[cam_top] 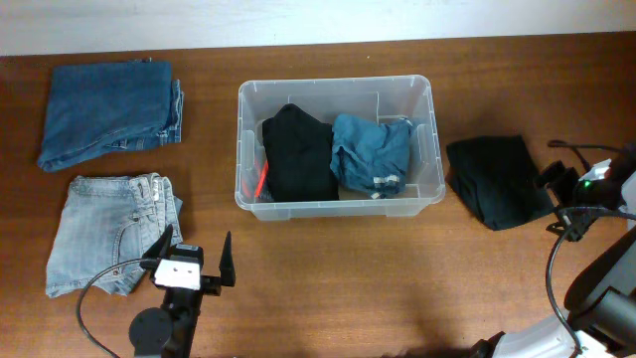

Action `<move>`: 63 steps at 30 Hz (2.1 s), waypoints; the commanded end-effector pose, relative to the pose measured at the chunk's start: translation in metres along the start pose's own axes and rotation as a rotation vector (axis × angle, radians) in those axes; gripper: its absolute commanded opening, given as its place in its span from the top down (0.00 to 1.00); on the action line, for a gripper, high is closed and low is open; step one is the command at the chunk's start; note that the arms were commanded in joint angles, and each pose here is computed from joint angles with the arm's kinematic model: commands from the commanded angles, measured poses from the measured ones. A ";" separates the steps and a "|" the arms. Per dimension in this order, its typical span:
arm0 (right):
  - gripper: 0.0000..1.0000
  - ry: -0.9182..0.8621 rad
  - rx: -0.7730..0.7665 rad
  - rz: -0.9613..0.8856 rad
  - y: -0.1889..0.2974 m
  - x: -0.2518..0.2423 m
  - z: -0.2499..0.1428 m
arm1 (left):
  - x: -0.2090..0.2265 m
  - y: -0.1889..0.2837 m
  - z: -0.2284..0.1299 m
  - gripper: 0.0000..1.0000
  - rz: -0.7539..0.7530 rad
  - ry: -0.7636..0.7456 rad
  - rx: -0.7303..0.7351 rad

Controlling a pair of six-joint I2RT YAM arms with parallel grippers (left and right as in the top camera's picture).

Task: Pack container

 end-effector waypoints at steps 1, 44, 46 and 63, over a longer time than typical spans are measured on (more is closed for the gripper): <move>0.06 -0.063 0.003 0.019 -0.007 -0.011 -0.008 | 0.000 0.000 -0.001 0.01 -0.009 -0.009 0.001; 0.01 -0.085 -0.082 0.185 -0.064 -0.040 0.000 | 0.000 0.000 -0.001 0.00 -0.009 -0.009 0.001; 0.01 -0.091 -0.070 0.185 -0.071 -0.042 0.000 | 0.000 0.000 -0.001 0.01 -0.009 -0.009 0.001; 0.01 -0.091 0.072 0.042 -0.129 -0.052 -0.011 | 0.000 0.000 -0.001 0.01 -0.009 -0.009 0.002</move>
Point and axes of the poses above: each gripper's point midway between its finger pads, its own y axis back along the fingers, its own x axis along the line the jaws close on, z = x × y, the point moved 10 cm from there along y, back along the fingers, and after that the axes turned 13 degrees about y, right-handed, at the moved point
